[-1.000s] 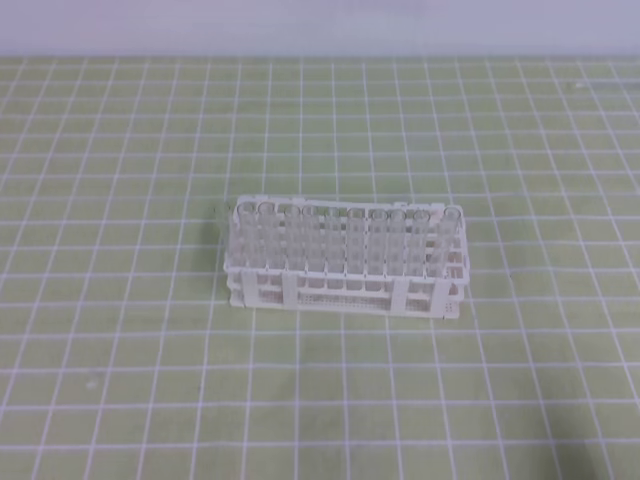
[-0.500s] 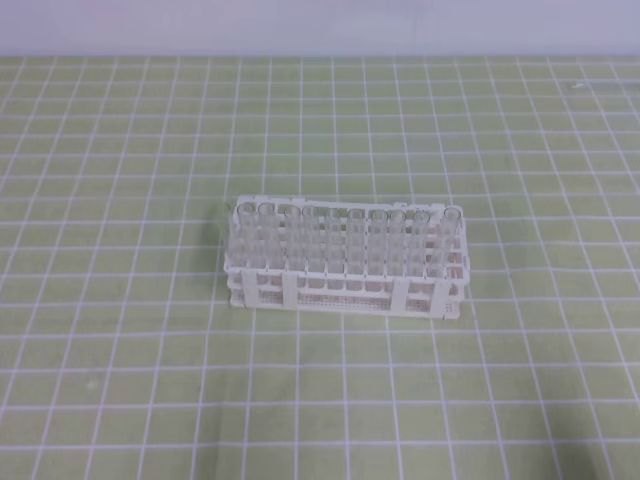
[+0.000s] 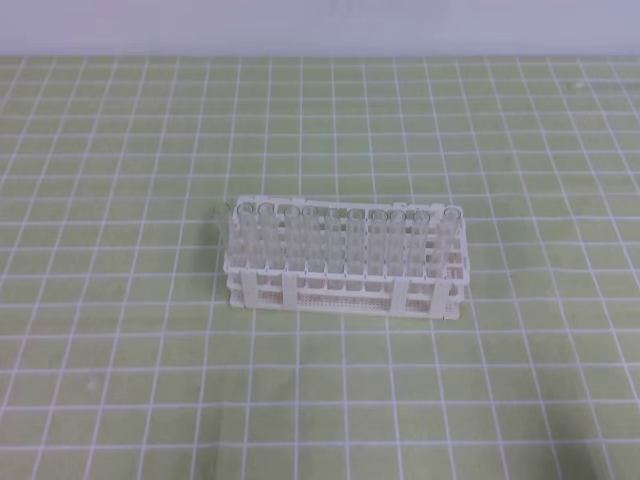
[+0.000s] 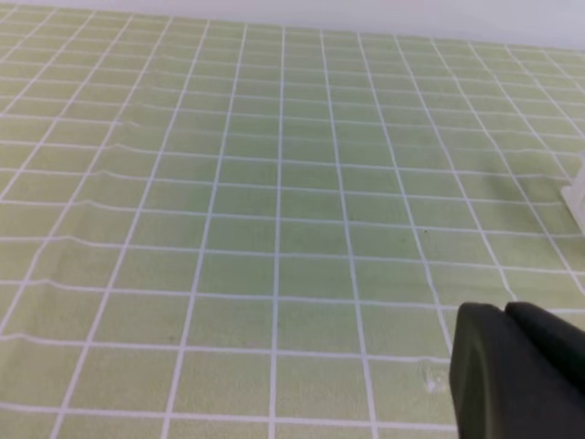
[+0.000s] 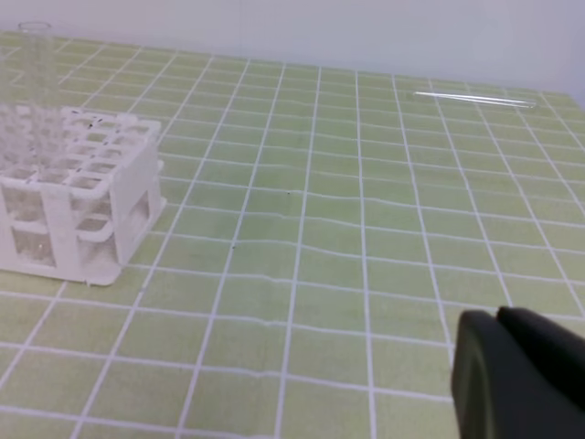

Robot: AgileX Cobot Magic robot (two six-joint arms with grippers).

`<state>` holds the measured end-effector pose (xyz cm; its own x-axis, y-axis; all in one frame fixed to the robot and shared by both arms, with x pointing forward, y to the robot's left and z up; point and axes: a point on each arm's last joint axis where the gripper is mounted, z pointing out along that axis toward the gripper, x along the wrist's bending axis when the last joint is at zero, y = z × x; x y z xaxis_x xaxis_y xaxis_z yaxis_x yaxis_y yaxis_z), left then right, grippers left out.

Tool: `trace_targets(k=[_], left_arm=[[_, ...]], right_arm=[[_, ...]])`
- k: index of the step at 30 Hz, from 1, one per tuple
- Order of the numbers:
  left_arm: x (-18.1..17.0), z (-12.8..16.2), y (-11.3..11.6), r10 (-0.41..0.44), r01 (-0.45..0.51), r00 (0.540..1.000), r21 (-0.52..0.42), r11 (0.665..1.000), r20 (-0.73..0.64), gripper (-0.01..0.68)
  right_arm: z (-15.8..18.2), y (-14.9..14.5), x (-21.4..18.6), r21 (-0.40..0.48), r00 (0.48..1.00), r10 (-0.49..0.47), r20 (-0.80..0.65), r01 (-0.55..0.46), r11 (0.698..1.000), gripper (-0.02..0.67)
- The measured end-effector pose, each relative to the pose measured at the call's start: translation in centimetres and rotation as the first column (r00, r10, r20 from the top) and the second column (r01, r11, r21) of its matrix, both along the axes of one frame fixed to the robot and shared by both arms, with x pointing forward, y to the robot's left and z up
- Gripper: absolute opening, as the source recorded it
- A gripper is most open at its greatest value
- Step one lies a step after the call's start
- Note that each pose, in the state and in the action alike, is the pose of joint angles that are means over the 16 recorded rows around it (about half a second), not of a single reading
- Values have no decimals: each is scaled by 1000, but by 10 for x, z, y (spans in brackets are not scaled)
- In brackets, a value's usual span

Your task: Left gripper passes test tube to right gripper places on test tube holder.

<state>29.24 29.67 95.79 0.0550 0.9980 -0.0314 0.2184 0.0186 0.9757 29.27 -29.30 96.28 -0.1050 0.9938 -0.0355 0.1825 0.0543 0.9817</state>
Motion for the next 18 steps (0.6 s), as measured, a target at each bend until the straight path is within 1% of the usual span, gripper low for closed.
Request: trace_targets(k=[18], left_arm=[[0, 0, 0, 0, 0, 1000, 1, 1000, -1, -3]], right_arm=[[0, 0, 0, 0, 1000, 0, 0, 0, 1000, -17]])
